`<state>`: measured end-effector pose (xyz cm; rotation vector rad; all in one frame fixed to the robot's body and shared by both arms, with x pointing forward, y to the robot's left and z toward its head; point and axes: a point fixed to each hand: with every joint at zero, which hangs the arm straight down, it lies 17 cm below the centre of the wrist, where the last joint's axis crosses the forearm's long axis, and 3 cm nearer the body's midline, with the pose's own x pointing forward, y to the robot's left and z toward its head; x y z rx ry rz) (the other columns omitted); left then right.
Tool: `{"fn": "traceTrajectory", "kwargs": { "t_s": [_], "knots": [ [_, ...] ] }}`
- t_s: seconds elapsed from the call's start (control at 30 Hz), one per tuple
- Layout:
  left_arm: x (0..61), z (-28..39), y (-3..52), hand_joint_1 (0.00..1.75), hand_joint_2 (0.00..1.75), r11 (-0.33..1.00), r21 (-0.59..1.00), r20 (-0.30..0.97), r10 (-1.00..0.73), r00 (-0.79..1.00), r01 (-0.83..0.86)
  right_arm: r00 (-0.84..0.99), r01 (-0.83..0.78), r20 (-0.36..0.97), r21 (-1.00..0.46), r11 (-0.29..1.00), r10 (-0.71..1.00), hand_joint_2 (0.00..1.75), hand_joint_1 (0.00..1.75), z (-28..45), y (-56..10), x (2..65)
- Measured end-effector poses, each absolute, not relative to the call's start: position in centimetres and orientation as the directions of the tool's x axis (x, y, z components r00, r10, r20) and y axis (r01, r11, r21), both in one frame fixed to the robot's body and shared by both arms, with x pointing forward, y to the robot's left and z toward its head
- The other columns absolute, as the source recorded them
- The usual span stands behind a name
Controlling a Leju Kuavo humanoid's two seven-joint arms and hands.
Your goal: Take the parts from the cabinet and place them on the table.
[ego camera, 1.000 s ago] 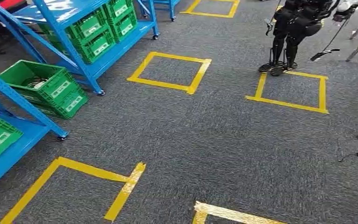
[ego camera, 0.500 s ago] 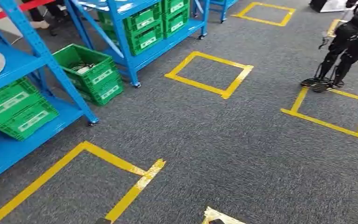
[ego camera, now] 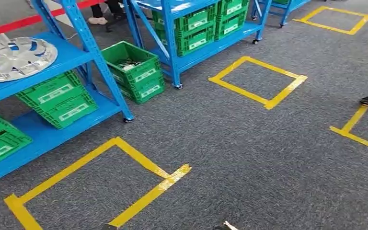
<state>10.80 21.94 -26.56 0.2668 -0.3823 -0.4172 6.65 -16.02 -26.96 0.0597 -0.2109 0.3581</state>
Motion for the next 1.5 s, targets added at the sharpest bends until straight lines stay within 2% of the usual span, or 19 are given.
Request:
{"fn": "traceTrajectory", "kwargs": {
  "t_s": [1.5],
  "knots": [
    [10.26, -26.73, 22.10, 0.00, 0.00, 0.877, 0.326, 0.280, -0.446, 0.850, 0.353, 0.910, -0.368, 0.212, 0.023, 0.929, 0.355, 0.00, 0.00, -26.98, -16.13, 6.64]
  ]
}}
